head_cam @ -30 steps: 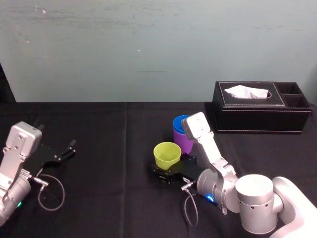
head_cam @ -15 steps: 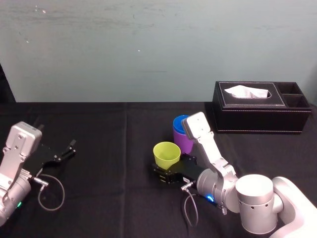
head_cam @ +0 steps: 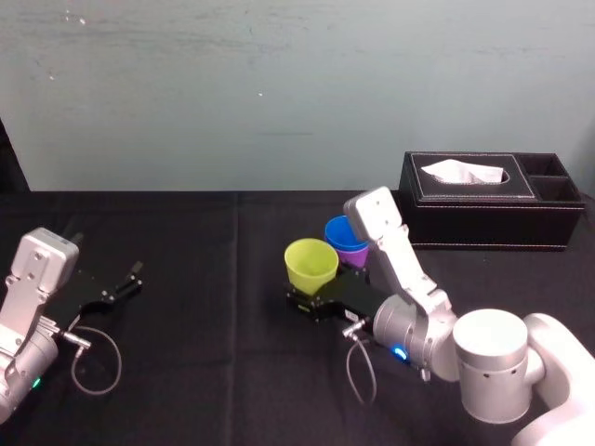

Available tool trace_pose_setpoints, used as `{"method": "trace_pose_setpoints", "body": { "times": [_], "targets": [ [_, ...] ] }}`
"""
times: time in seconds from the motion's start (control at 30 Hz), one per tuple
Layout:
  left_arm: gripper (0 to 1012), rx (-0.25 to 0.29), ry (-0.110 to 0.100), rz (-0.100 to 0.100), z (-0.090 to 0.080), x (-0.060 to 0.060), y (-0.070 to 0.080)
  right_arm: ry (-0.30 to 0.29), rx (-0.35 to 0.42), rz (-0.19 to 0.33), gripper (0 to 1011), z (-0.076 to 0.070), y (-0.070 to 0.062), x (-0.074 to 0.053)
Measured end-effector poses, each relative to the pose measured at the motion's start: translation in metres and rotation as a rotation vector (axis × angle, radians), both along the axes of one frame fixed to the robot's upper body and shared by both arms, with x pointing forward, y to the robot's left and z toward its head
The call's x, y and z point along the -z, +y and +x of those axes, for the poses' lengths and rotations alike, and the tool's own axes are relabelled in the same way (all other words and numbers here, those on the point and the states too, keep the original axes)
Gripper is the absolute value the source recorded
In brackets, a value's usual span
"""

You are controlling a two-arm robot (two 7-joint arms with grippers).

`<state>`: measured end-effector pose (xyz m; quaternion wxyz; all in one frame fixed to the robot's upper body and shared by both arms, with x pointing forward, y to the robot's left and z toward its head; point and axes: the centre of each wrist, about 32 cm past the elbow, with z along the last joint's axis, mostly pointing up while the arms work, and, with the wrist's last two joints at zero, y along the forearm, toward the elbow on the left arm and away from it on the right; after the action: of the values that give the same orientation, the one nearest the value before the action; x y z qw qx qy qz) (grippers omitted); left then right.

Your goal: Stack the three plastic cups sequentially using one hand.

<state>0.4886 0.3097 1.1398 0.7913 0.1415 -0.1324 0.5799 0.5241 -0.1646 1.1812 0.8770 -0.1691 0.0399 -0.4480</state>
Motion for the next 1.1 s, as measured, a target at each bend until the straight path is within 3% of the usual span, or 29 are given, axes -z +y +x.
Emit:
{"method": "trace_pose_setpoints", "body": {
  "times": [0.43,0.6,0.8,1.1],
  "targets": [
    [1000,0.000,0.000,0.000,0.000,0.000,0.000,-0.043,-0.066,0.063,718,0.014,-0.014,-0.056],
    [1000,0.000,0.000,0.000,0.000,0.000,0.000,-0.052,-0.073,0.076,718,0.022,-0.019,-0.071],
    [1000,0.000,0.000,0.000,0.000,0.000,0.000,-0.048,-0.069,0.086,718,0.038,-0.029,-0.082],
    [1000,0.000,0.000,0.000,0.000,0.000,0.000,-0.023,-0.044,0.070,718,0.056,-0.042,-0.087]
  ]
}}
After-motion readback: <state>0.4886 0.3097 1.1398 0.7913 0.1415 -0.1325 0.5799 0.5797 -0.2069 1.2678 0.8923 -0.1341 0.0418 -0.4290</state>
